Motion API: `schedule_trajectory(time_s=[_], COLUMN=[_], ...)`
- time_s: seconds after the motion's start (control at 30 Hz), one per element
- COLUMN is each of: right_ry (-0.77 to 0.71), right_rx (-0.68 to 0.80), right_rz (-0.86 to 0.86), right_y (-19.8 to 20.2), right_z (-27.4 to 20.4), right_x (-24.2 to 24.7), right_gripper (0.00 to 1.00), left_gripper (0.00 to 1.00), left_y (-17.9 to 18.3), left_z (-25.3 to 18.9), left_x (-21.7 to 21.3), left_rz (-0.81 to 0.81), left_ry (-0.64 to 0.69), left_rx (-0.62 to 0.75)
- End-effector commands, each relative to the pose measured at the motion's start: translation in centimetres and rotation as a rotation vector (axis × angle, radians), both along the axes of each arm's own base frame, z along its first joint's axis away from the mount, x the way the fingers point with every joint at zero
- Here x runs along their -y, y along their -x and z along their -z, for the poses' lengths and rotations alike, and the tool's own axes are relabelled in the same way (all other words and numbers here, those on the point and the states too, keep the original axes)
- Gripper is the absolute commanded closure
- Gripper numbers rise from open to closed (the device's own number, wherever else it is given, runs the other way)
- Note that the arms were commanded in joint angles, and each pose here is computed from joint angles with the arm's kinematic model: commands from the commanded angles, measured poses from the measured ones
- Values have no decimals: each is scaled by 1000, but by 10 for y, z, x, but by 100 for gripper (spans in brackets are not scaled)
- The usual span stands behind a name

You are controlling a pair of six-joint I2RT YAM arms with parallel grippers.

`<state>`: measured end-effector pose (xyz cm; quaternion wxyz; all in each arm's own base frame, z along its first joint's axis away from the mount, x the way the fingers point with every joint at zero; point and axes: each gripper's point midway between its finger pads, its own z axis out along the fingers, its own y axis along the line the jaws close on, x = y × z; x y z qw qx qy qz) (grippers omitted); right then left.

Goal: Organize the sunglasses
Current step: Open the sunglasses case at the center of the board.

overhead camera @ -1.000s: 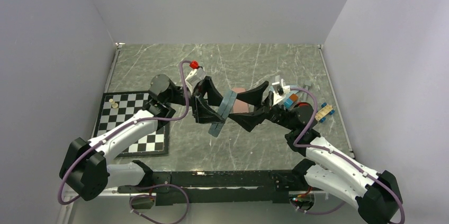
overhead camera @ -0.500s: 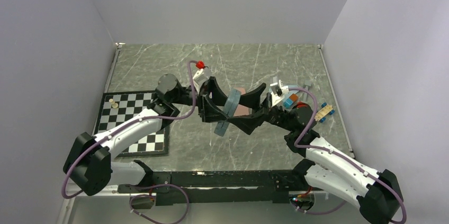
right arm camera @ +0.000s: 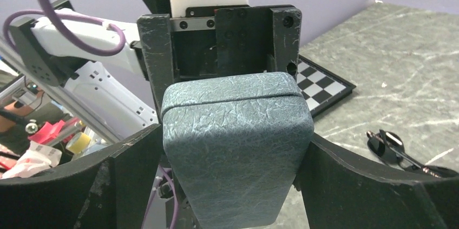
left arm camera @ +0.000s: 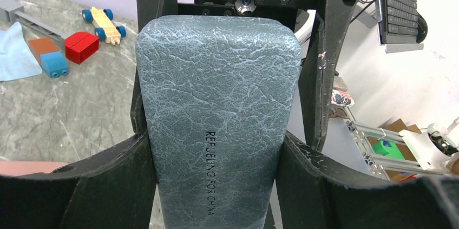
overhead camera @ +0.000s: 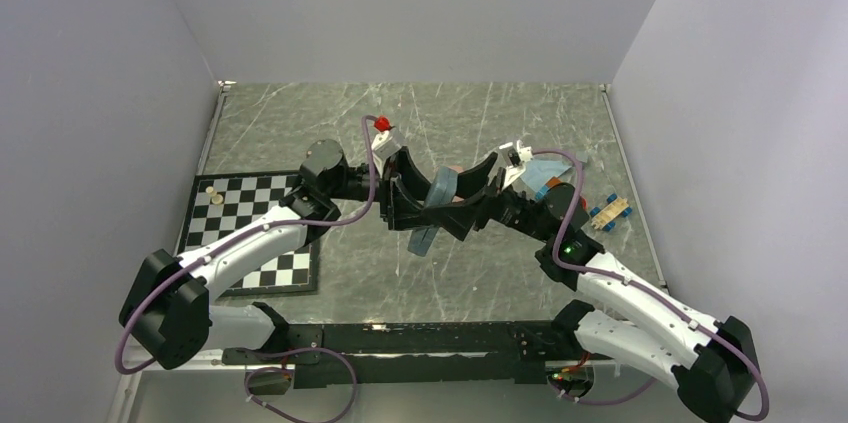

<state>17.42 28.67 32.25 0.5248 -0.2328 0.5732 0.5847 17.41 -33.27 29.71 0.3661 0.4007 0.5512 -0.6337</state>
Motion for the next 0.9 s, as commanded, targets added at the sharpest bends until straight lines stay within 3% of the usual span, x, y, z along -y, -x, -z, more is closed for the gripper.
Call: schedule_trajectory(time_s=[0.0, 0.13, 0.37, 0.47, 0.63, 0.73, 0.8, 0.83, 0.87], right_ry=[-14, 11, -12, -12, 11, 48, 79, 100, 120], right_rx=[29, 39, 172, 172, 114, 51, 5, -28, -63], right_rz=[-5, -29, -123, -124, -73, 13, 92, 138, 185], right_y=[8, 14, 41, 38, 23, 6, -8, -16, -24], right_z=[-24, -20, -24, -27, -28, -24, -19, -14, -9], right_x=[0, 1, 6, 3, 0, 2, 7, 9, 13], right_gripper=[11, 15, 13, 19, 41, 68, 78, 96, 100], left_gripper=[100, 100, 100, 100, 100, 100, 100, 100, 100], left_y=[-20, -21, -17, -19, -27, -43, -53, -59, -62], left_z=[-6, -5, -12, -12, -6, 7, 15, 19, 22], left_x=[0, -2, -9, -9, -9, -12, -17, -20, -22], left_rz=[-107, -94, -46, -57, -113, -225, -312, -362, -409], left_ry=[15, 26, 73, 69, 34, -43, -102, -136, -169], left_rx=[32, 8, 1, -3, -9, -17, -14, -11, -3])
